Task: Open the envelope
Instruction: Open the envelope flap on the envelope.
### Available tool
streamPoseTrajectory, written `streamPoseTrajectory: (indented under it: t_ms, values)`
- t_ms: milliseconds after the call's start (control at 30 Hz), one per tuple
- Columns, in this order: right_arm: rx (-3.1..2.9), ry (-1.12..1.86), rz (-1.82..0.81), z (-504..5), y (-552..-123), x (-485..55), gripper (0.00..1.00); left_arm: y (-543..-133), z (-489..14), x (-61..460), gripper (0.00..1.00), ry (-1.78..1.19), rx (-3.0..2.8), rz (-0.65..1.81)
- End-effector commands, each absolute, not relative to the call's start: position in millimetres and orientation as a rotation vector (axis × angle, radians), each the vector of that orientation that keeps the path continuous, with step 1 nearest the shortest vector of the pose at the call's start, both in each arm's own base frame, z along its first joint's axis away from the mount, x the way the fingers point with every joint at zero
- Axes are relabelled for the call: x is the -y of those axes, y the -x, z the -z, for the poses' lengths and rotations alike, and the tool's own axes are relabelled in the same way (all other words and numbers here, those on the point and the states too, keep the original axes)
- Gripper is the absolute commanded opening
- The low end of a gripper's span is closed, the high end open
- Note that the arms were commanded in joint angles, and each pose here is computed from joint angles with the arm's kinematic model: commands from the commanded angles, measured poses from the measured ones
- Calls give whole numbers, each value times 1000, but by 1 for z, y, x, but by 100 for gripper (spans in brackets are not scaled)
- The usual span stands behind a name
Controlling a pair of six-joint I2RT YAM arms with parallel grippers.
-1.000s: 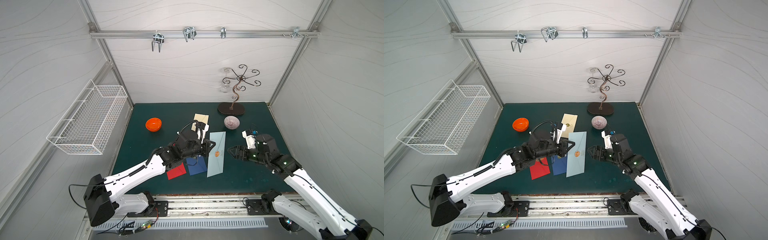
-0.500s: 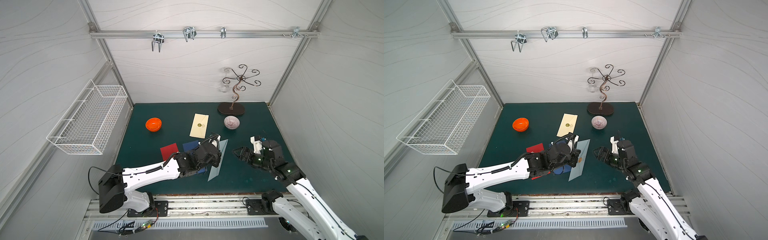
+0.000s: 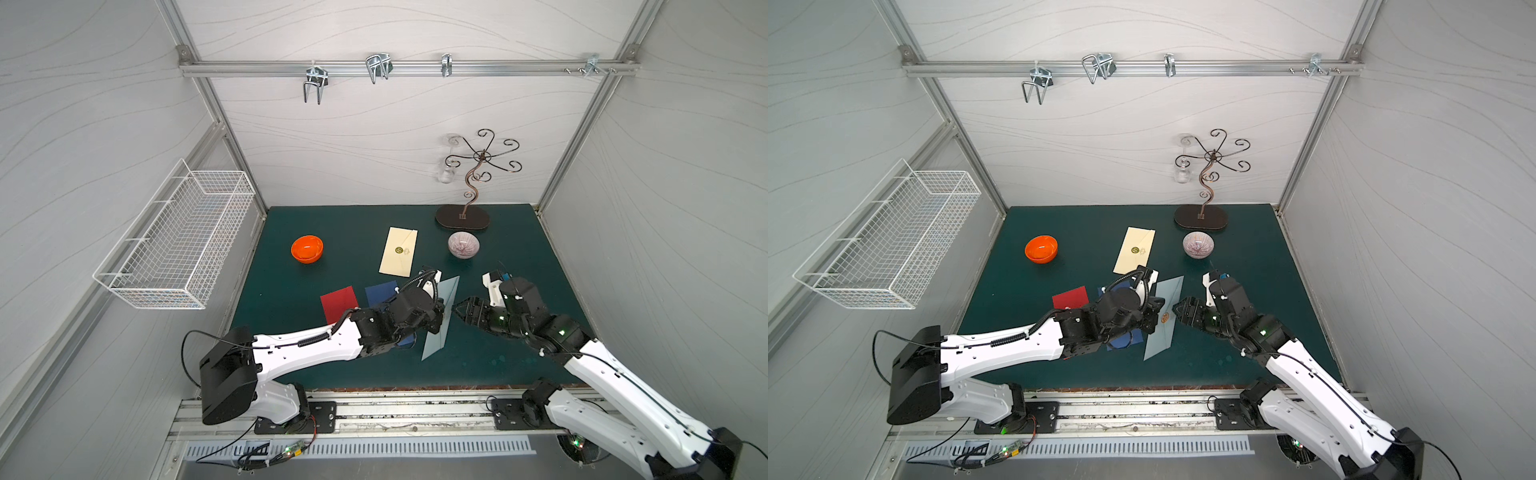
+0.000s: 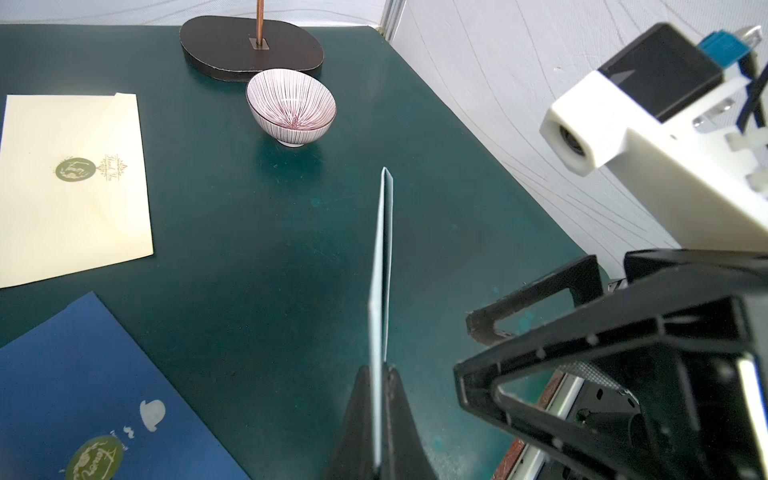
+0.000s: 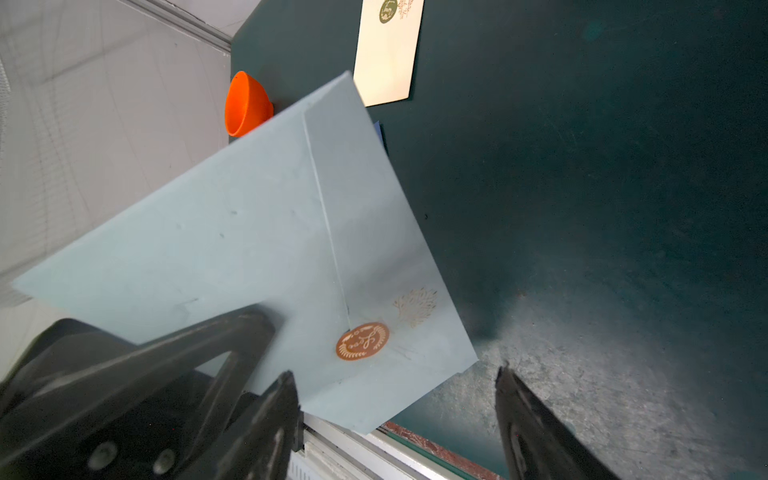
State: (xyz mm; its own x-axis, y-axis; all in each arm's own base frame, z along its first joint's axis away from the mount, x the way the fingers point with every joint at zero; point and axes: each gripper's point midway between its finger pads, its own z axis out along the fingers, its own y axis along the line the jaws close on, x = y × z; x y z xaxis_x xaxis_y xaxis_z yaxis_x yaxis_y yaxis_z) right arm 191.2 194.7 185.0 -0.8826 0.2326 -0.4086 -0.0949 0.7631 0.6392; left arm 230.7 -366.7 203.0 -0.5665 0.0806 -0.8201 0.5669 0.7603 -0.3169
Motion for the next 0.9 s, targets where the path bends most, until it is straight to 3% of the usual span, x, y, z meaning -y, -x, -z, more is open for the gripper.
streamPoseTrajectory:
  t_ms: [0, 333, 867]
  values:
    - [-2464, -123, -879, -192, -198, -195, 75, -232, -219, 372, 0, -481, -2028, 761]
    - [-2498, -181, -692, -179, -198, -171, 76, -232, -213, 366, 0, -496, -1949, 757]
    - [-2469, -160, -730, -181, -199, -174, 77, -233, -210, 361, 0, -462, -1871, 794]
